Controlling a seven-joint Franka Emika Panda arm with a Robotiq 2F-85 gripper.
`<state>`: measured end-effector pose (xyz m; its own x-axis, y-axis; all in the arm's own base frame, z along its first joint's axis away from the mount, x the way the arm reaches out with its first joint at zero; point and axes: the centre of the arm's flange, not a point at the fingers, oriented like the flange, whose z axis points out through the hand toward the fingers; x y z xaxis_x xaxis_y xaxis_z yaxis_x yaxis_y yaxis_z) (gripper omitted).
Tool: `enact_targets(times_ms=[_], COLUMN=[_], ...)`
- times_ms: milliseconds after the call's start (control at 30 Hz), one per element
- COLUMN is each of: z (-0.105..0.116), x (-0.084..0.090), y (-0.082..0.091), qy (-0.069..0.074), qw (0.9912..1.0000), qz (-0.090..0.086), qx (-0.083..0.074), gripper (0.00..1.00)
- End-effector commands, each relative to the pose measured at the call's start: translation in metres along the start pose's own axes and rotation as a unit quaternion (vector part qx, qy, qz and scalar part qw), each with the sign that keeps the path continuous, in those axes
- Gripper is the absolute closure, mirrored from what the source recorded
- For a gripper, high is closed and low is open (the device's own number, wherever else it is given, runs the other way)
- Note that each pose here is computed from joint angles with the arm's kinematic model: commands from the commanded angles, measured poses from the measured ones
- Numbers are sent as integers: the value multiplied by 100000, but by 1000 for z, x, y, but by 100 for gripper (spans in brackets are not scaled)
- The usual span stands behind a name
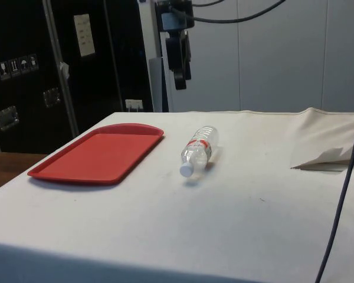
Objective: Place the bottle upright on the tray.
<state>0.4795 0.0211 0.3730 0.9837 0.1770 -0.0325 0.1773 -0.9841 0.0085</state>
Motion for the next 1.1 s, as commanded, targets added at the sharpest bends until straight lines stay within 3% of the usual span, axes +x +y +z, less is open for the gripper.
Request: enact_targets(times_ms=[0, 467, 1067], z=[1, 7, 12], x=[0, -2, -4], y=[-1, -1, -2], qy=[346, -313, -610], qw=[99998, 99984, 99862], qz=[-68, -1757, -5218], qx=[-530, -93, -36], gripper=[0, 0, 0])
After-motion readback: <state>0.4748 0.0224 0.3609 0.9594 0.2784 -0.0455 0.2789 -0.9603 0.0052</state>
